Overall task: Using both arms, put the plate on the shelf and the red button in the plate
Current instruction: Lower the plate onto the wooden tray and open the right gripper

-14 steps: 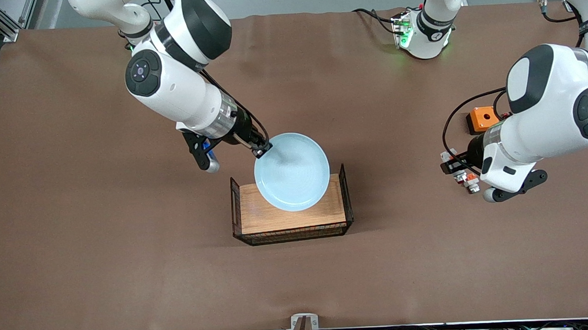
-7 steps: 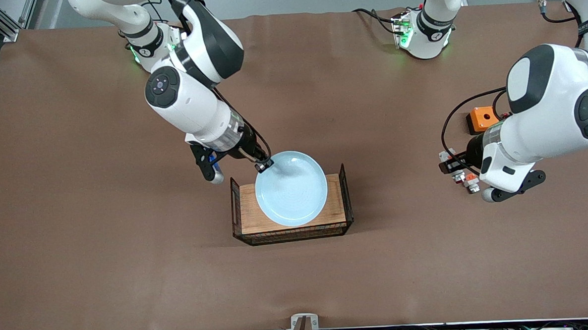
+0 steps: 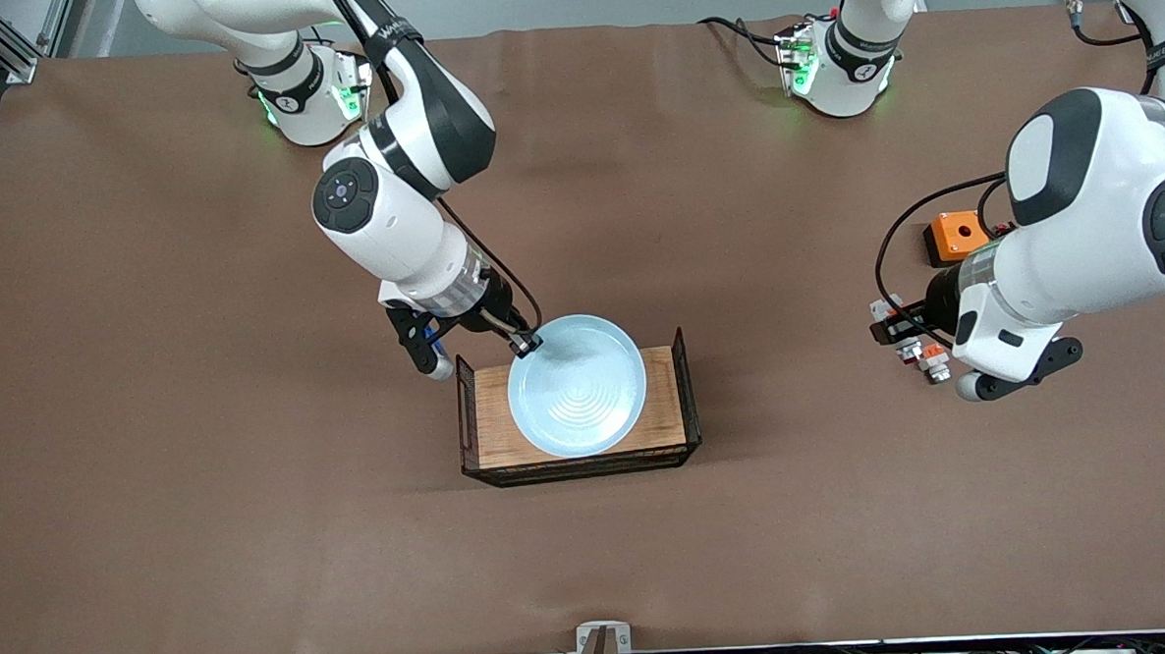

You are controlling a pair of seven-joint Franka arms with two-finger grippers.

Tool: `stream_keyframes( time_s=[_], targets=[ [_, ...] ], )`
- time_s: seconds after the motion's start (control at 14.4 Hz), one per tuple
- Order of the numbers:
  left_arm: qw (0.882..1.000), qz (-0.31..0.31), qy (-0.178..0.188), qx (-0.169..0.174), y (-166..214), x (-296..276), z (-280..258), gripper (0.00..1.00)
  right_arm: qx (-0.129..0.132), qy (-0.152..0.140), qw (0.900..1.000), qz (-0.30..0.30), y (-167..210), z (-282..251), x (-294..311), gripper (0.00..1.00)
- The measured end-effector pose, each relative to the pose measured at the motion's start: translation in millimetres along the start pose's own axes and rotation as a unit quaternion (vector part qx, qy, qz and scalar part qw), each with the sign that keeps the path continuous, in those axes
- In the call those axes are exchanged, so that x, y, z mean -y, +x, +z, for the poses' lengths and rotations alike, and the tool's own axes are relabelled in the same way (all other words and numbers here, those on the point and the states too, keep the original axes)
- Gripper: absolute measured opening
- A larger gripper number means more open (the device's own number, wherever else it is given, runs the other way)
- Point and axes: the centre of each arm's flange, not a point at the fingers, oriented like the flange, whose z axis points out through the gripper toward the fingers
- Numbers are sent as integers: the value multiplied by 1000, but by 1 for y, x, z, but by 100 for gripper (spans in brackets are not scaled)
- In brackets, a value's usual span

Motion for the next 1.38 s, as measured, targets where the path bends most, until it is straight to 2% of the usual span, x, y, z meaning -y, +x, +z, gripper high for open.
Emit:
stream_keyframes(
  time_s=[0.48,0.83,1.38],
  targets=[
    [1000,-1,-1,1,0,0,0,41,0,-1,1000,-5,-6,3,-1,3],
    [1000,-1,-5,3,0,0,0,41,-21,2,1000,-17,-4,21,-11,3],
    [1000,-1,-5,3,0,0,0,41,-29,6,999,-19,-2,49,-17,3]
  ],
)
